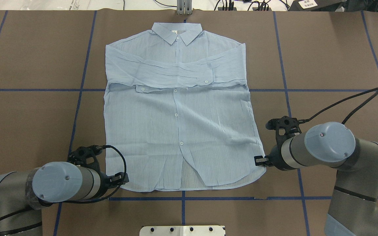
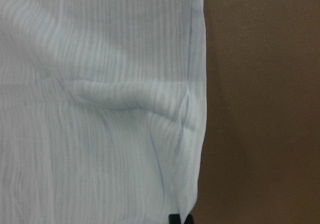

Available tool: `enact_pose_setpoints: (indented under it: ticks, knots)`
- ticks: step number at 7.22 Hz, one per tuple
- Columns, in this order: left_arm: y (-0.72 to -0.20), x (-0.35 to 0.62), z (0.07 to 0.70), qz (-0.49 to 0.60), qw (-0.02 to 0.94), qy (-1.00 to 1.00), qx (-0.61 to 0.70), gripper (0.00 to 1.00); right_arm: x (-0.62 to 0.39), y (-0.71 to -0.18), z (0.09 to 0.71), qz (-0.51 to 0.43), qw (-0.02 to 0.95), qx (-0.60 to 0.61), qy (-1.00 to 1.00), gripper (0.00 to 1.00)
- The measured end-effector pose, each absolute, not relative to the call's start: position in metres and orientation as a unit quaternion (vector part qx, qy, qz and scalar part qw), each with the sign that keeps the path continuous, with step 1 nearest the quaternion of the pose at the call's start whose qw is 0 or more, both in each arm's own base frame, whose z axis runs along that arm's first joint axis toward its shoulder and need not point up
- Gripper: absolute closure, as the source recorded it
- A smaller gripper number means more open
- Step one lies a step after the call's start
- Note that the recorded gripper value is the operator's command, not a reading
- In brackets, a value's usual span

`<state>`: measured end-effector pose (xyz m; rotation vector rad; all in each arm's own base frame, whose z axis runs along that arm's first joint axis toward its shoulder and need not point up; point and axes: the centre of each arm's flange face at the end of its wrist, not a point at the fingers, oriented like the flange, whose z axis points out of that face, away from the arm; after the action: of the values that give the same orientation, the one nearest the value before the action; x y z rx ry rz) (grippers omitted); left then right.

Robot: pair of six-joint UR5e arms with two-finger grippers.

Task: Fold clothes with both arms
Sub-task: 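Grasp the hem corners with both grippers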

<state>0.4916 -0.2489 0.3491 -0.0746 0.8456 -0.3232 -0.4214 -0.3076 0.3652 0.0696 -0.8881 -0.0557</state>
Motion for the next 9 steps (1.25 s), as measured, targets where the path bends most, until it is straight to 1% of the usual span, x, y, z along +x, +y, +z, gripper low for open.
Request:
enact_pose_setpoints:
  ticks: [2,7,8,9]
  knots:
    - [-0.254,0.491,0.352,-0.163,0.901,0.402,-0.029,0.29,-0.421,-0.308,0.366,-0.026,0.902,0.034,-0.429,1.0]
    - [-0.268,0.486,0.357,-0.175,0.902,0.395,-0.022,0.37,-0.42,-0.309,0.367,-0.025,0.903,0.033,-0.428,1.0]
    - [-0.267,0.487,0.358,-0.175,0.902,0.394,-0.023,0.39,-0.42,-0.309,0.368,-0.025,0.903,0.033,-0.427,1.0]
    - [-0.267,0.489,0.358,-0.174,0.902,0.394,-0.023,0.44,-0.42,-0.309,0.369,-0.025,0.904,0.033,-0.427,1.0]
